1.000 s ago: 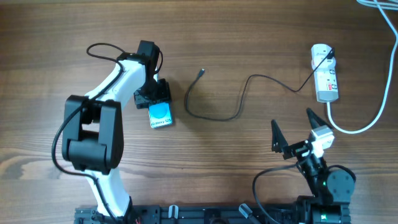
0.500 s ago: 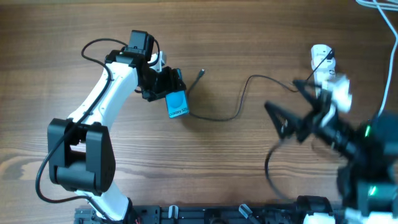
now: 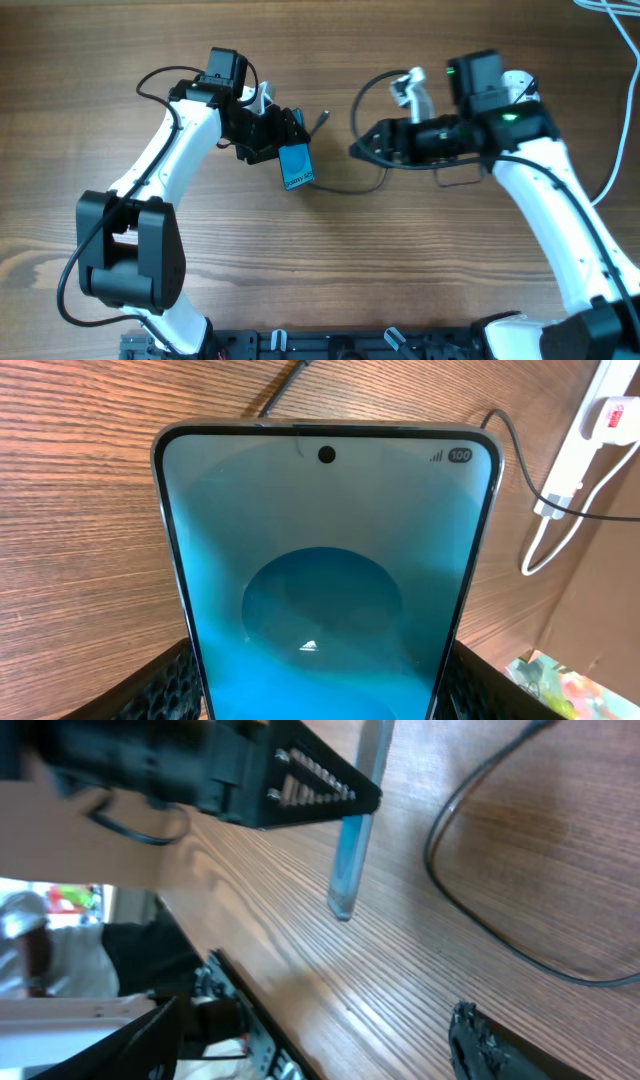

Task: Plug charger to phone and switch on socket

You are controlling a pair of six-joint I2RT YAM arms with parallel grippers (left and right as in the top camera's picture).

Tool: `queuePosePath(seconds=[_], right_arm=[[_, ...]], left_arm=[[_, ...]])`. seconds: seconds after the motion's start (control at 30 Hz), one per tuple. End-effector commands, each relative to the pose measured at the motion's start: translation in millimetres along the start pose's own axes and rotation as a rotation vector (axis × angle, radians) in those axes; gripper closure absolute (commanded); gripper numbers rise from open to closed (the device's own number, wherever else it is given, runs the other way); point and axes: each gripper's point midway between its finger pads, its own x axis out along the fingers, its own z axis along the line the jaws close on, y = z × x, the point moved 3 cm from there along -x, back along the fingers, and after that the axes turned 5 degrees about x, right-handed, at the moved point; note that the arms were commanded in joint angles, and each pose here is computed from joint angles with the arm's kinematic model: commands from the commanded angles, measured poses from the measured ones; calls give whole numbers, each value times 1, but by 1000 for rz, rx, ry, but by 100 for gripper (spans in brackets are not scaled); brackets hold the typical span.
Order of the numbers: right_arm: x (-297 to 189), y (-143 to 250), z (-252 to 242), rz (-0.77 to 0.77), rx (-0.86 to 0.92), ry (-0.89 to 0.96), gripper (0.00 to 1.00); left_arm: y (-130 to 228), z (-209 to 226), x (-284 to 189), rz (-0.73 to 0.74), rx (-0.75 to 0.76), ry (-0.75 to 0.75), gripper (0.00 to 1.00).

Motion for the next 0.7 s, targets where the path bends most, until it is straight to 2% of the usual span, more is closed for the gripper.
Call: queuePosePath(seconds=[0.0,0.23,0.3,0.53,0.57,0.67], right_arm=[[41,-4,-13,37,55,117,13],[124,10,-20,175,-1,107,13],[138,13,-25,196,2,109,16],[147,-1,-20,144,-33,68,31],[148,-3,-20,135,-8,67,35],[148,-3,-19,132,12,67,40]], left_arm=[[1,-18,-9,-9,21,62,36],[6,-22,-6,11,34,59,36],[6,-22,-6,11,38,59,36],[7,-22,-6,11,57,60,35],[7,-22,-6,11,56,59,36],[7,-23,-6,12,56,60,35]])
